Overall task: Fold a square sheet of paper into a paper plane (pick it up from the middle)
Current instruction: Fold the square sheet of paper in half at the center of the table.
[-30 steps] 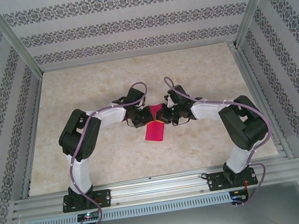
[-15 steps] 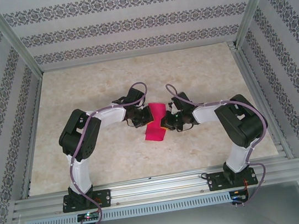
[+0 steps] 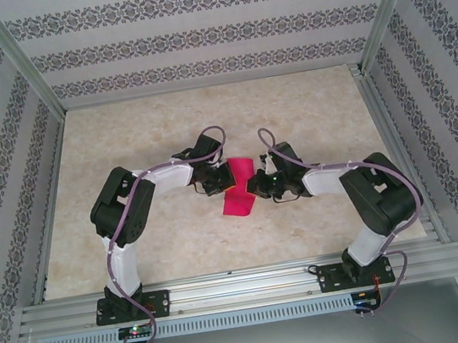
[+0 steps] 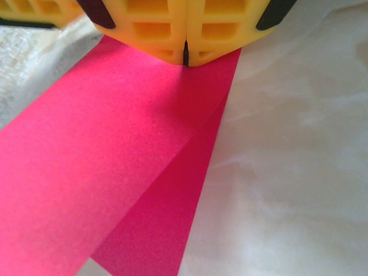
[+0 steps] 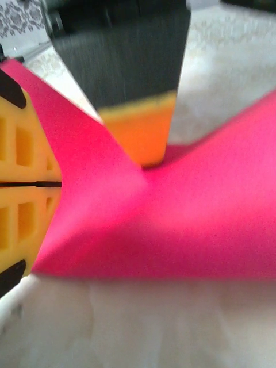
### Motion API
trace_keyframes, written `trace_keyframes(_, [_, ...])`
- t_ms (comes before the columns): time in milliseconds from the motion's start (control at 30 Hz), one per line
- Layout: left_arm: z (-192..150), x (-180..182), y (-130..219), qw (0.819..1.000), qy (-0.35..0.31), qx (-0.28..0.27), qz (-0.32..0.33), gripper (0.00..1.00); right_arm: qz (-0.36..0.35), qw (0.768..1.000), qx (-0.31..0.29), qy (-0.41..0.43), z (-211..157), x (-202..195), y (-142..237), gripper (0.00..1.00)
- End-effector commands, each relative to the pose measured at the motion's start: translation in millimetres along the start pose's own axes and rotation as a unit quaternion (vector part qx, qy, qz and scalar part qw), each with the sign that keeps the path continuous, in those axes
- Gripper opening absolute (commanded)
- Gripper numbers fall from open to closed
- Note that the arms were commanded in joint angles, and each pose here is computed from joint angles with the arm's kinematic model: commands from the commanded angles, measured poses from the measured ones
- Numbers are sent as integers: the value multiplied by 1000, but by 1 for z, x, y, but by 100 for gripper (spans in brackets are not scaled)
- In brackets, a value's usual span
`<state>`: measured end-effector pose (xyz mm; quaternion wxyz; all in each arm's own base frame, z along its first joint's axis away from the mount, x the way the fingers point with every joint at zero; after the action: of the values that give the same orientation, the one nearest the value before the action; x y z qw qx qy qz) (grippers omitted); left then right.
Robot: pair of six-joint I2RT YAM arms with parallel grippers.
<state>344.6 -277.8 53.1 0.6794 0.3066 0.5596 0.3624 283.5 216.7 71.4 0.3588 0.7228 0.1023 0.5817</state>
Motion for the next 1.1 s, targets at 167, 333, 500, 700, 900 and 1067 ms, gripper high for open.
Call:
trace_keyframes(167, [-23,22,-18,998,2,43,44,0,15,999,33,-7,-15,-2,-9,7])
trace_keyframes(333, [-24,22,-18,998,3,44,43,0,-9,999,33,-15,-21,-26,-16,7])
trace_keyframes(500, [-24,21,-17,998,3,44,44,0,-29,999,32,-15,-25,-46,-18,7])
trace_keyframes(700, [-24,22,-17,998,2,44,46,0,19,999,29,4,-25,-12,-3,9])
trace_keyframes(900, [-25,23,-17,998,2,46,46,0,38,999,30,8,-34,0,6,8])
trace_keyframes(1067, [-25,23,-18,998,0,46,46,0,23,999,49,0,-41,-12,-9,6])
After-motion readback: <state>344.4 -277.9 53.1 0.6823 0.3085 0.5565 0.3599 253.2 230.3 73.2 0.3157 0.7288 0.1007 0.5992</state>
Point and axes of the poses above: each hand's point on the last joint's axis, 136 mm out from that joint toward the fingers, its own y axis back along the fingers, its own x axis along the line the jaws close on, z = x × y, the point moved 4 cm from there along y, back along the fingers, and after that the axes turned 14 degrees about -y, right-handed, at the moved point
